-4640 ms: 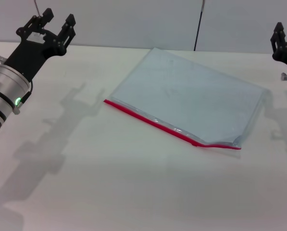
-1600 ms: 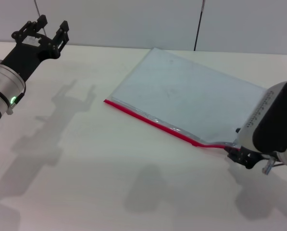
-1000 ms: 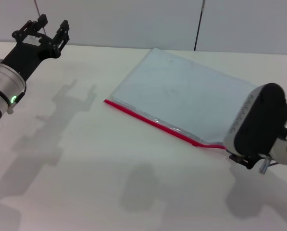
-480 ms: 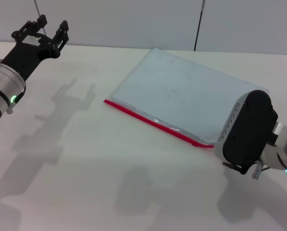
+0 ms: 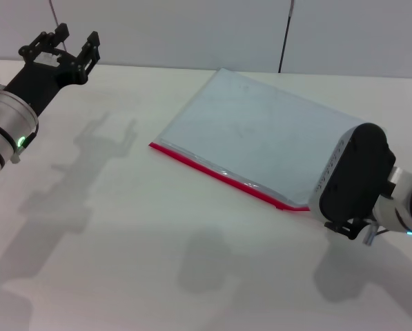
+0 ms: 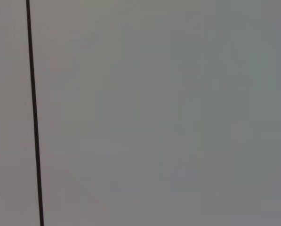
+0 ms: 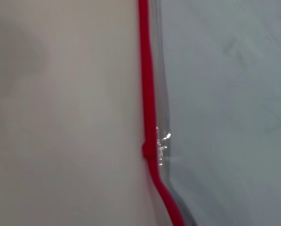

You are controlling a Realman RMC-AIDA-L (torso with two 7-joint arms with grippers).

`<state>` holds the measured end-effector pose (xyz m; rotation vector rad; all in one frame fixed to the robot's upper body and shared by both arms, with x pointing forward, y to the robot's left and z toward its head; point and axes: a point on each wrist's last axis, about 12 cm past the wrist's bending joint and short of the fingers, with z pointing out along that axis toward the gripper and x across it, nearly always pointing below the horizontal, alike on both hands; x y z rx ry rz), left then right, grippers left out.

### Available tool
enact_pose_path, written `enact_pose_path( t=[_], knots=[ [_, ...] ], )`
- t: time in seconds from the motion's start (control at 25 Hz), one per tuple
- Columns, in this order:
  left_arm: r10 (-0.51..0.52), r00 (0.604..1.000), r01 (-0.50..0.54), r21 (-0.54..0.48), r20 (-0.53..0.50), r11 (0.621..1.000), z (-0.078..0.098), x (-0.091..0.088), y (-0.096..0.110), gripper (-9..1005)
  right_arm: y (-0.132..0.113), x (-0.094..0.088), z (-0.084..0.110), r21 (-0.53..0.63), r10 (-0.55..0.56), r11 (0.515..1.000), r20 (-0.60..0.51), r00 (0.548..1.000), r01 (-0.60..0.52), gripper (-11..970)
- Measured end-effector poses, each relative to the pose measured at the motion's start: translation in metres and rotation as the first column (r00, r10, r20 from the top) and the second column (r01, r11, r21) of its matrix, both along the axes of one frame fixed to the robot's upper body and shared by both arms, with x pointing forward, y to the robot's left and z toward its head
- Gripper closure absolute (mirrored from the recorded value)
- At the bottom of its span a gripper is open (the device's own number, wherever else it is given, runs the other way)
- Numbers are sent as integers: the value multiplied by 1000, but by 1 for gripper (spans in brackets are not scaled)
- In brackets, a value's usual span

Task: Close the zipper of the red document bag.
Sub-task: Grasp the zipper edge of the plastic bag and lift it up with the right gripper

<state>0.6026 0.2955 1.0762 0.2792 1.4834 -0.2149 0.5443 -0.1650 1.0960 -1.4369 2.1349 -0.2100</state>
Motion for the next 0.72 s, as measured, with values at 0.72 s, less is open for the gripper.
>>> enact_pose_path(
  t=[0.72],
  knots=[
    [-4, 1000, 4, -5, 0, 1000, 0, 0, -2, 411, 2, 14, -4, -18, 2, 1000, 12, 1000, -2, 439]
  ],
)
